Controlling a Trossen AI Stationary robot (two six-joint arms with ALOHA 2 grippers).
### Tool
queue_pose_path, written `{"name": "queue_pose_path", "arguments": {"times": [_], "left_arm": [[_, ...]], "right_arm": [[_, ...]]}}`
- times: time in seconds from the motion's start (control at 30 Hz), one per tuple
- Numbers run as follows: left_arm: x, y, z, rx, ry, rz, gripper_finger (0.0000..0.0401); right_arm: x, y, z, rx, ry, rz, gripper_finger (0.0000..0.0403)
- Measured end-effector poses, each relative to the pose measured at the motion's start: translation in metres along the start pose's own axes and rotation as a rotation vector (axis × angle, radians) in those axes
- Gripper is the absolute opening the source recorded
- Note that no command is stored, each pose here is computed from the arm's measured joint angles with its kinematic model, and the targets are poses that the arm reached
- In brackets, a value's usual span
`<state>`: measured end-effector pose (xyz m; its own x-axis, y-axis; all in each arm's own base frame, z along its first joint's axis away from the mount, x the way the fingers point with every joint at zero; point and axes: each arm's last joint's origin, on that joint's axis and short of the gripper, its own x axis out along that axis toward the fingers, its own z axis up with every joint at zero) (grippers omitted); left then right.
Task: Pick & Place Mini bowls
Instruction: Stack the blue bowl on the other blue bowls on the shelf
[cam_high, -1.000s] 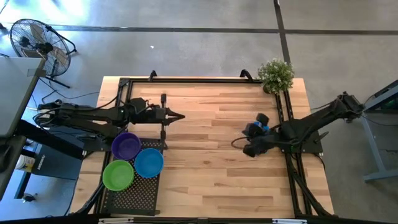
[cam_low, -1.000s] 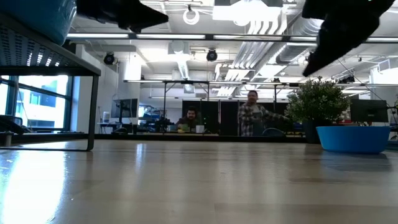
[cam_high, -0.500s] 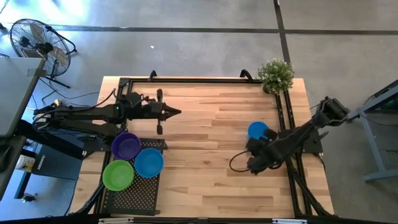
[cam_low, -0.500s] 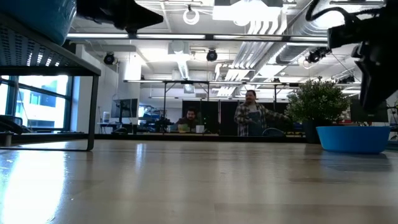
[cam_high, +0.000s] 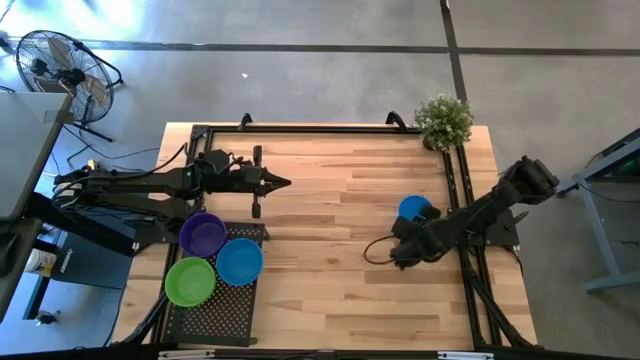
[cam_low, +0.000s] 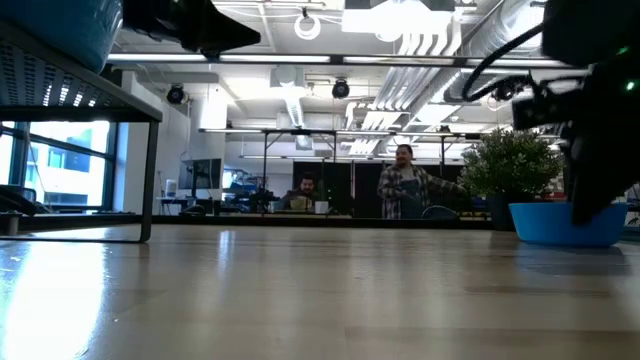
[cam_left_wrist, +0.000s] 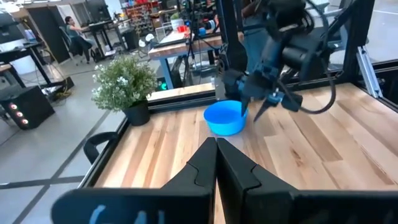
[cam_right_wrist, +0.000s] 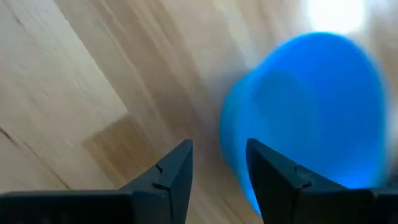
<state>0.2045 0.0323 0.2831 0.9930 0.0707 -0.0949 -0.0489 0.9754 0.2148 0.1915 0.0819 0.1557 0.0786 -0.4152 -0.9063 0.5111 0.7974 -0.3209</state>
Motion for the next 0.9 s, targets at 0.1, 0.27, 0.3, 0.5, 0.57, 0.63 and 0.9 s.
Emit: {"name": "queue_pose_path", "arguments": {"times": [0.1, 0.27, 0.3, 0.5, 0.57, 0.63, 0.9], "left_arm": [[0.0, 0.0, 0.0, 0.001, 0.0, 0.0, 0.0001], [0.0, 0.0, -0.001, 0.002, 0.012, -0.003, 0.0001], [0.0, 0.0, -0.001, 0.002, 0.014, -0.003, 0.0001], [0.0, 0.0, -0.002, 0.002, 0.016, -0.003, 0.0001], [0.0, 0.0, -0.002, 0.002, 0.021, -0.004, 0.0001], [0.0, 0.0, -0.002, 0.002, 0.019, -0.003, 0.0001], [0.0, 0.0, -0.002, 0.009, 0.022, -0.003, 0.0001]], "right_arm": [[0.017, -0.001, 0.001, 0.004, 0.005, 0.059, 0.0136], [0.031, -0.007, 0.0, 0.018, 0.025, 0.059, 0.0104], [0.031, -0.008, 0.001, 0.014, 0.024, 0.059, 0.0091], [0.022, -0.003, 0.012, -0.063, -0.035, 0.079, 0.0007], [0.016, 0.0, 0.02, -0.07, -0.071, 0.101, 0.0014], [0.008, 0.005, 0.031, -0.084, -0.128, 0.136, 0.0019], [-0.015, 0.017, 0.097, -0.242, -0.486, 0.286, 0.0007]]}}
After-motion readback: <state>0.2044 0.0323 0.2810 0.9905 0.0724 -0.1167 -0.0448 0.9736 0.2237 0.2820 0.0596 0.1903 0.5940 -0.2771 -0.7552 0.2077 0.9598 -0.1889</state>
